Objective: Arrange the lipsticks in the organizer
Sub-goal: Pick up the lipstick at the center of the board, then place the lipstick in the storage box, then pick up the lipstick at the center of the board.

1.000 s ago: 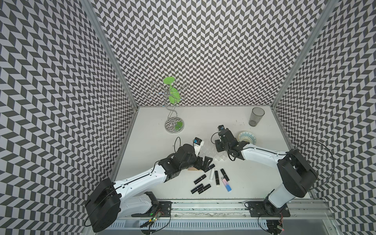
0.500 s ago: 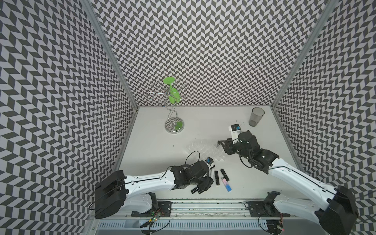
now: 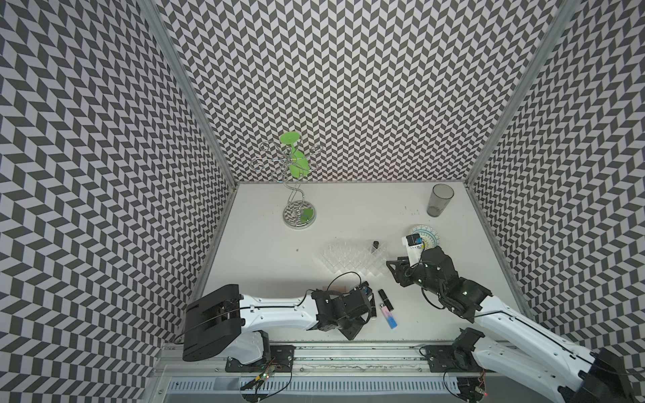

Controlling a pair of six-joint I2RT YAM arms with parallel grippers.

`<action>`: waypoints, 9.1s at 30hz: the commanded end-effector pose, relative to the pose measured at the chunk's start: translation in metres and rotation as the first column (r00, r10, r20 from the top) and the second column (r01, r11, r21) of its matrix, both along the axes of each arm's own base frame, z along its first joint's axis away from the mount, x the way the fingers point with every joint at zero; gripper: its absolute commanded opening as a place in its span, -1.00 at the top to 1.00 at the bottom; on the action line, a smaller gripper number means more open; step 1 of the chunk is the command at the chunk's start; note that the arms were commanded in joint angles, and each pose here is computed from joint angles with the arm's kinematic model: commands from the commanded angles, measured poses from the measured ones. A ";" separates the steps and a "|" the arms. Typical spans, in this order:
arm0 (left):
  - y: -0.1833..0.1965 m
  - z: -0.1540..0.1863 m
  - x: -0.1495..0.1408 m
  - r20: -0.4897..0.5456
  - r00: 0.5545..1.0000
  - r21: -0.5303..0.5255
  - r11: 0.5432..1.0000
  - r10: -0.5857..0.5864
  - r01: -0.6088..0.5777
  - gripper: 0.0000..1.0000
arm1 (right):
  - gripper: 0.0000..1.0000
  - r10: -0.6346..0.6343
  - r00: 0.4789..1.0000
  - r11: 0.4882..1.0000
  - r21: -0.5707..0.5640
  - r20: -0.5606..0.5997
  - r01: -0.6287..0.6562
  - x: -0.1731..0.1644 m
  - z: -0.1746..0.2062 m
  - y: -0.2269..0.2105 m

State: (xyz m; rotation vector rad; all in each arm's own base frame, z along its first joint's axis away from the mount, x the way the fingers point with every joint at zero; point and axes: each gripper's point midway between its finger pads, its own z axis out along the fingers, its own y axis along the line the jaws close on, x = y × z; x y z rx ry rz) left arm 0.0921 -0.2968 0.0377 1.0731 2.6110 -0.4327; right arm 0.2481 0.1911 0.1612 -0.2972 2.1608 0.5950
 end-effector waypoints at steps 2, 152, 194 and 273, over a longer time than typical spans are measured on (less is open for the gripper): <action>-0.005 0.000 -0.006 -0.011 1.000 0.019 1.000 -0.008 0.008 0.07 | -0.02 -0.014 0.997 0.999 0.036 0.072 0.012 0.005 0.018 0.001; 0.025 0.105 0.093 0.227 0.930 -0.472 0.868 0.289 -0.155 -1.00 | 0.80 -0.099 0.992 0.909 -0.412 -0.078 0.058 0.117 -0.014 0.067; 0.024 0.100 0.094 0.226 0.932 -0.454 0.878 0.282 -0.155 -1.00 | 0.83 -0.095 0.991 0.906 -0.422 -0.097 0.045 0.080 -0.034 0.052; 0.054 0.006 -0.002 0.031 0.970 -0.058 0.969 0.242 -0.240 -0.16 | -0.03 0.144 0.989 0.989 0.015 0.023 -0.145 -0.016 0.018 0.045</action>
